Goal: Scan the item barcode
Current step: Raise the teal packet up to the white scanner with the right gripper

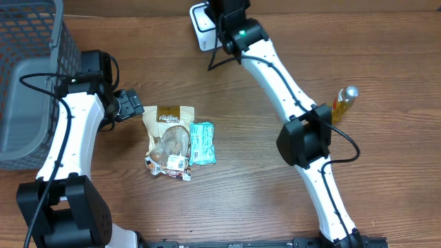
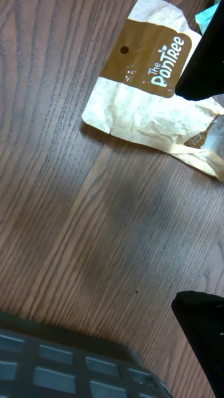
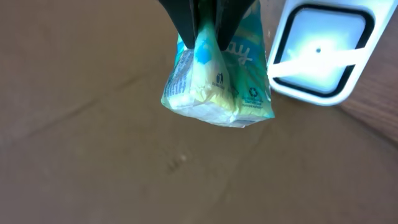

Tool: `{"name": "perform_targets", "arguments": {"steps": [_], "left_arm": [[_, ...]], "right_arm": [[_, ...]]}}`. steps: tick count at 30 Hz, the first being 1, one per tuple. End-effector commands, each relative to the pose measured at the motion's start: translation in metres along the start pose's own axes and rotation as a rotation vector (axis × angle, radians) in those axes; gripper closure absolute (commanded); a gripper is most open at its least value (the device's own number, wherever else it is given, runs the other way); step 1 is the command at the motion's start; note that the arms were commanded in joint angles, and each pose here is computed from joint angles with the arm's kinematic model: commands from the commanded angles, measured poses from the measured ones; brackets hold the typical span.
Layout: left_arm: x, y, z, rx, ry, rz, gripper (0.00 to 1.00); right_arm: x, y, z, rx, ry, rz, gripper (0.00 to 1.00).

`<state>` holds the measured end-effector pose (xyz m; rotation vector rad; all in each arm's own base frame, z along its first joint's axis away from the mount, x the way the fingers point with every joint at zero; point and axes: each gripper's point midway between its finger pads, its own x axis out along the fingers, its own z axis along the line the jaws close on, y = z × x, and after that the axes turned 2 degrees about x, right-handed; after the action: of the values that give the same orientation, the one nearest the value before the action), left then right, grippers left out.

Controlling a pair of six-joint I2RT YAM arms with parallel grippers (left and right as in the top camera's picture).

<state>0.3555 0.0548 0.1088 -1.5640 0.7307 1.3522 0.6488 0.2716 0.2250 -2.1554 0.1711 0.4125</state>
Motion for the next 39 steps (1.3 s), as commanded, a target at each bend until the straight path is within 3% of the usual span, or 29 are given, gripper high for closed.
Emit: {"name": "perform_targets", "arguments": {"steps": [1, 8, 28, 32, 39], "left_arm": [[-0.009, -0.003, -0.001, 0.022, 0.010, -0.026, 0.00], [-0.009, -0.003, -0.001, 0.022, 0.010, -0.026, 0.00], [-0.009, -0.003, -0.001, 0.021, 0.010, -0.026, 0.01], [-0.009, -0.003, -0.001, 0.020, 0.010, -0.026, 0.00], [-0.009, -0.003, -0.001, 0.020, 0.010, -0.026, 0.00]], "right_arm": [[0.010, 0.007, 0.020, -0.119, 0.026, 0.001, 0.96], [0.024, 0.031, 0.063, -0.278, -0.004, 0.025, 0.96], [0.048, 0.103, 0.115, -0.355, -0.109, 0.129, 0.96], [0.048, 0.096, 0.110, -0.264, -0.082, 0.114, 0.96], [0.025, 0.042, 0.067, -0.204, -0.005, 0.034, 0.96]]}}
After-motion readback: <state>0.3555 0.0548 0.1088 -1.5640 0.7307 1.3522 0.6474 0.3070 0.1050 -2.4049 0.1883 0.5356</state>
